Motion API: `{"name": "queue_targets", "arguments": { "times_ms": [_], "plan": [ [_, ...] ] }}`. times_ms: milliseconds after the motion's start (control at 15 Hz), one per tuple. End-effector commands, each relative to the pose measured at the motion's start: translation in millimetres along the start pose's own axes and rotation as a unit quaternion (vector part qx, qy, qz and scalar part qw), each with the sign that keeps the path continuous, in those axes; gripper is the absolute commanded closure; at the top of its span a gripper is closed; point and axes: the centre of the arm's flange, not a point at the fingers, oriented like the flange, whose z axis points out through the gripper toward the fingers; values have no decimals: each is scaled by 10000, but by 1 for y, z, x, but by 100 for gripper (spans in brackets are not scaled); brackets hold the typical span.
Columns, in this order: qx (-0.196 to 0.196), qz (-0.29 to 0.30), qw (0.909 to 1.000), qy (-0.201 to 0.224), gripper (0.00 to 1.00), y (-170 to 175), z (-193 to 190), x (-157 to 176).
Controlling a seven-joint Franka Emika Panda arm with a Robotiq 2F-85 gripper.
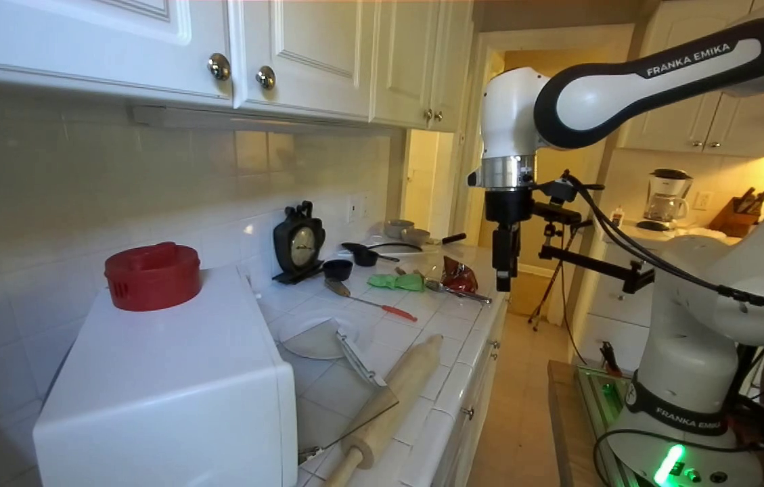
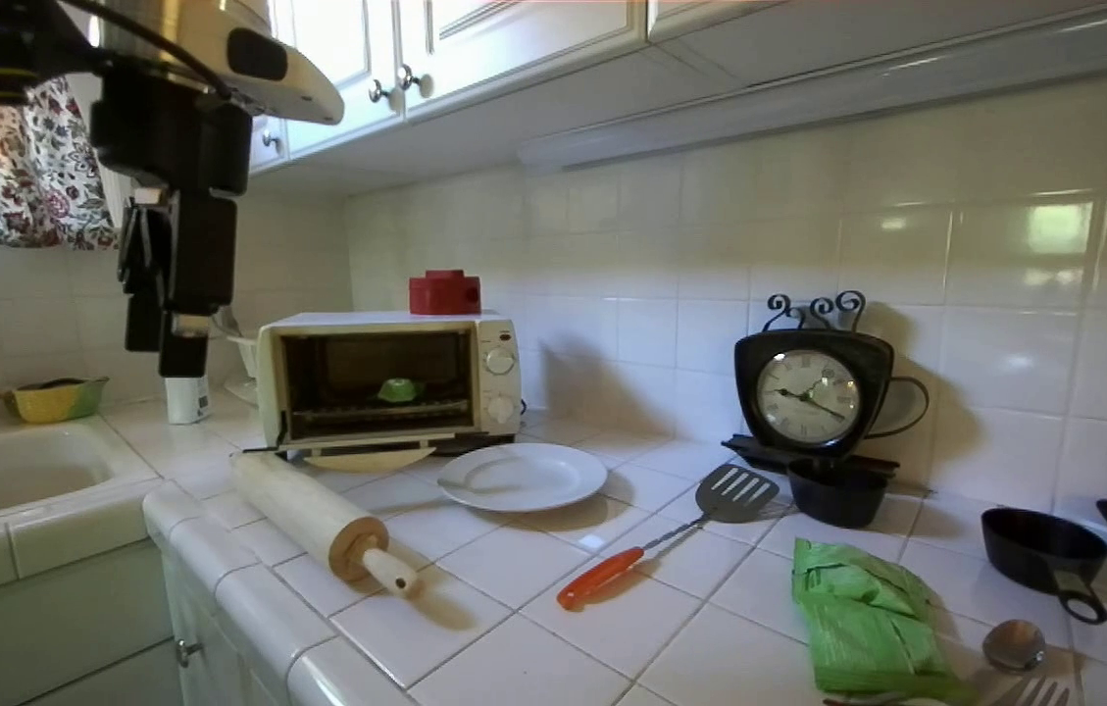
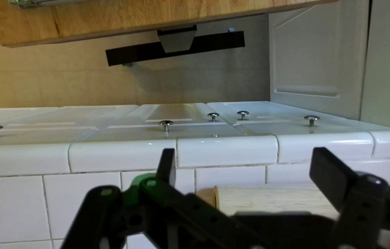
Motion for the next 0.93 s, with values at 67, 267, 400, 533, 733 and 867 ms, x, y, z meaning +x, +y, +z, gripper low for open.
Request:
{"name": "queue_targets", "arguments": {
  "times_ms": [67,267,400,533,733,867],
  "plan": [
    [-520,-111,9979,359,0,42,-1,11],
    [-1005,-213,9926,653,0,76,-3,24],
    [-1156,-182,9887,938,0,93,-7,37],
    [-1050,-11,9853,1345,0,99,-13,53],
    [-717,156,9824,1719,0,115,-12,77],
    [-525,278,9816,1813,0,132,-10,91]
  ]
}}
